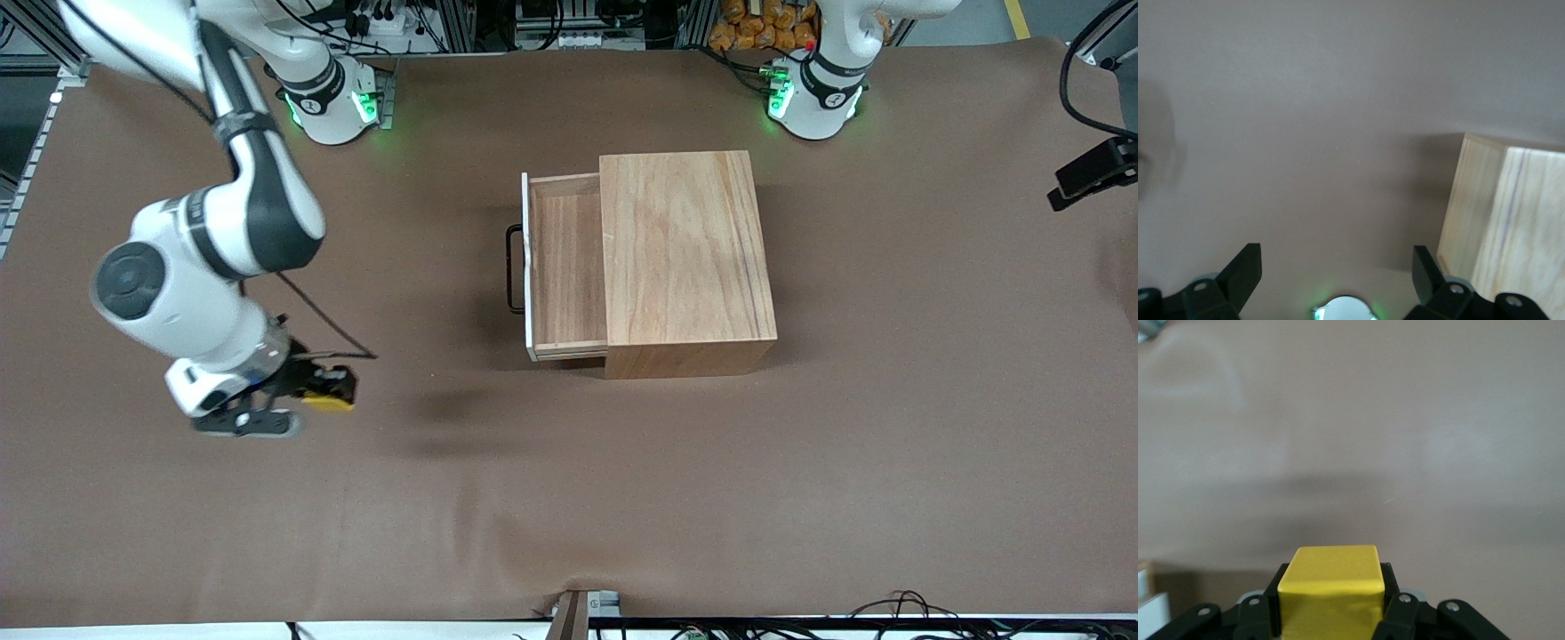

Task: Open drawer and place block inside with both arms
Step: 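Carry the yellow cube with the right gripper over the open drawer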

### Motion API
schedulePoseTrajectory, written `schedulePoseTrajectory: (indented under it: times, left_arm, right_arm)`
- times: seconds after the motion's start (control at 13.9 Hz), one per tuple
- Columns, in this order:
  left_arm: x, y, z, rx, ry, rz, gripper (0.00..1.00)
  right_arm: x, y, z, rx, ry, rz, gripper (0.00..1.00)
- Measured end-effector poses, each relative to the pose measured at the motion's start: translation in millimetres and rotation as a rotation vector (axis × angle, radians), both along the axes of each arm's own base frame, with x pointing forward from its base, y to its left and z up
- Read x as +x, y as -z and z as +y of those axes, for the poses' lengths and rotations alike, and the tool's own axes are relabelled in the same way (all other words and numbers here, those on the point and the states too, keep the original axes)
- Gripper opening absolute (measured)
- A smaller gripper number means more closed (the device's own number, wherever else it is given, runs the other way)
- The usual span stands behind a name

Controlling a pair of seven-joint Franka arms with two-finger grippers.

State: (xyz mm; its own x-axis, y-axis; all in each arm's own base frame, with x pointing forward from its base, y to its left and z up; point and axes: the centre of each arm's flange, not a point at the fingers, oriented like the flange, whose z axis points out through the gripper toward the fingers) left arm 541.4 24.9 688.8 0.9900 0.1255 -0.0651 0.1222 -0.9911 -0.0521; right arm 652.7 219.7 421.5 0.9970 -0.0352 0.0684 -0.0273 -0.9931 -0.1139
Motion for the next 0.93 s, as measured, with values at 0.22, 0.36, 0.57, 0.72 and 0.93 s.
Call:
schedulePoseTrajectory:
  times: [0.22,0.36,0.57,0.72,0.93]
  left_arm:
    - [-11,6,36,-0.022,0.085,0.025,1.00]
    - [-14,8,47,-0.029,0.121,0.031,1.00]
    - [-12,11,36,-0.034,0.160,0.037,1.00]
    - [-10,13,16,-0.035,0.196,0.040,1.00]
    - [-6,11,5,-0.031,0.217,0.019,1.00]
  right_arm:
    - [-48,-2,109,0.007,-0.061,0.015,0.56]
    - [-79,-1,159,0.009,-0.077,0.025,0.56]
    - [-124,8,217,0.008,-0.078,0.043,0.56]
    - [-157,20,254,0.018,-0.062,0.040,0.56]
    - [-191,35,284,0.016,-0.076,0.033,0.56]
